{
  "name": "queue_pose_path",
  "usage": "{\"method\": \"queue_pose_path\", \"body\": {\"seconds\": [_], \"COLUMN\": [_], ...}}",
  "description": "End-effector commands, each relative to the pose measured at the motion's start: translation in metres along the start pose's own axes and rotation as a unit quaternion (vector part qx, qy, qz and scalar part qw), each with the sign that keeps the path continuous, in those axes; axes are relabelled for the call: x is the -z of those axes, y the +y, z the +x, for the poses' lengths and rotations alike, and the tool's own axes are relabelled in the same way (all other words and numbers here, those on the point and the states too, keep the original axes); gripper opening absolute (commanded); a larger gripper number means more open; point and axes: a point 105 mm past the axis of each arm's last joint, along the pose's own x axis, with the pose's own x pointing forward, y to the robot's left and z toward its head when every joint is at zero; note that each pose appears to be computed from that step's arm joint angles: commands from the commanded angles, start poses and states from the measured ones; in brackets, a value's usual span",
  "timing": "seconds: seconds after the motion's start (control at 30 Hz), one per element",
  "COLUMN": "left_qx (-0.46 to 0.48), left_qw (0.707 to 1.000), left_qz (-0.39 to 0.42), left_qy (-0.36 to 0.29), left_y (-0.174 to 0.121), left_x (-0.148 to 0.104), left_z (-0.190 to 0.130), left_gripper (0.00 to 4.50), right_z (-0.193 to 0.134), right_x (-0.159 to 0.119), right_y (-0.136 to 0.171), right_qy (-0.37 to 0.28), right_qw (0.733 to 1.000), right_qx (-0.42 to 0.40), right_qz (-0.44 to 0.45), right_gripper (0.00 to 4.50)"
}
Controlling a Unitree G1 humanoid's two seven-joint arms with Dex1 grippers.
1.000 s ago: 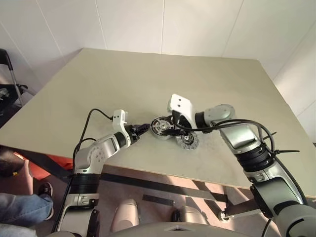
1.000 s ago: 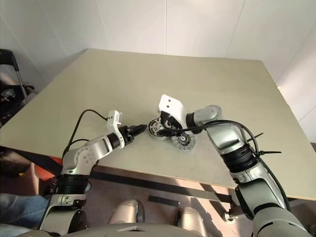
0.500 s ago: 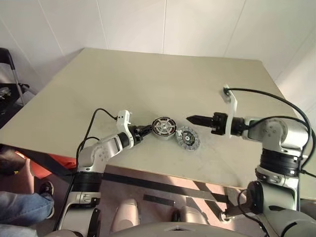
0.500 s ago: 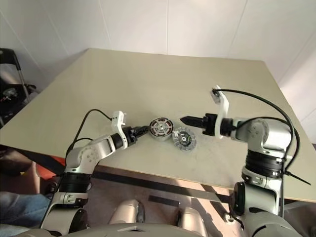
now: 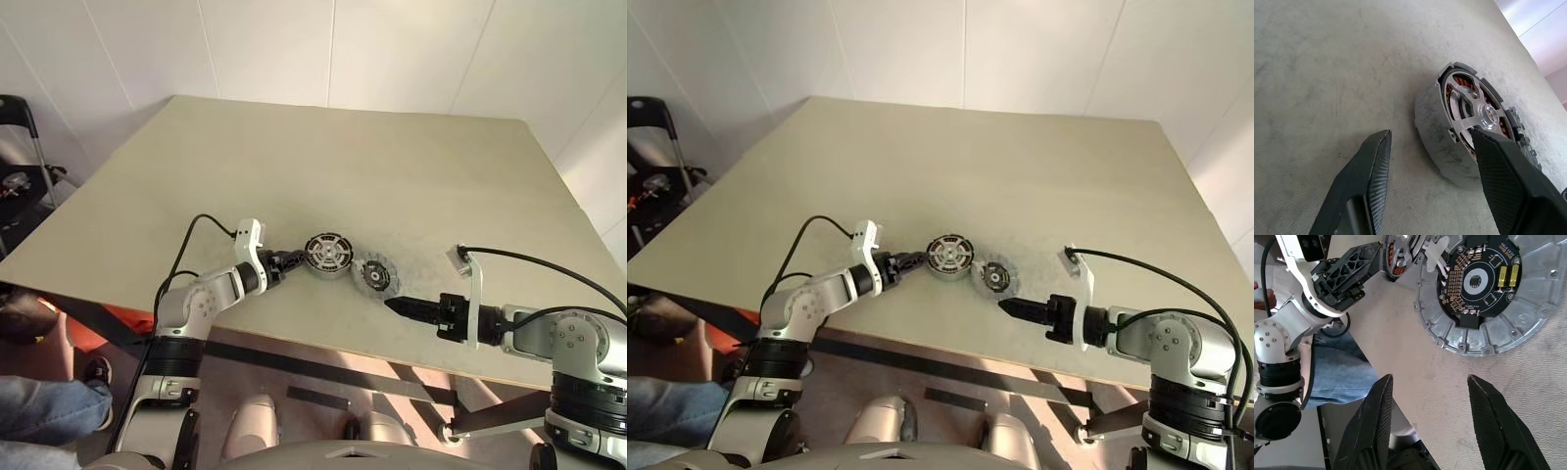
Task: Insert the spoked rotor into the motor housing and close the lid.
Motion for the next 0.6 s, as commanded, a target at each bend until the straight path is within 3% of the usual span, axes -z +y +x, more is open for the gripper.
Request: {"method": "queue_pose_path", "body": {"seconds": [0.03, 0.4, 0.6], "left_qx": [0.009, -0.002, -0.001], "left_qw": [1.000, 1.000, 1.000], "left_qz": [0.013, 0.019, 0.020], "left_qy": [-0.008, -0.006, -0.004], "left_y": [-0.005, 0.001, -0.001], "left_x": [-0.008, -0.011, -0.009], "left_z": [0.000, -0.007, -0.004], "left_gripper": [2.77, 2.77, 2.77], "right_z": [0.005, 0.022, 0.021], "right_x": [-0.007, -0.020, -0.055], "right_y": [0.003, -0.012, -0.019], "right_qy": [-0.011, -0.042, -0.107], "right_qw": [1.000, 0.998, 0.993], "right_qx": [-0.008, 0.024, 0.047], "right_qz": [0.004, 0.030, 0.033], "right_gripper": [2.68, 2.68, 2.68]}}
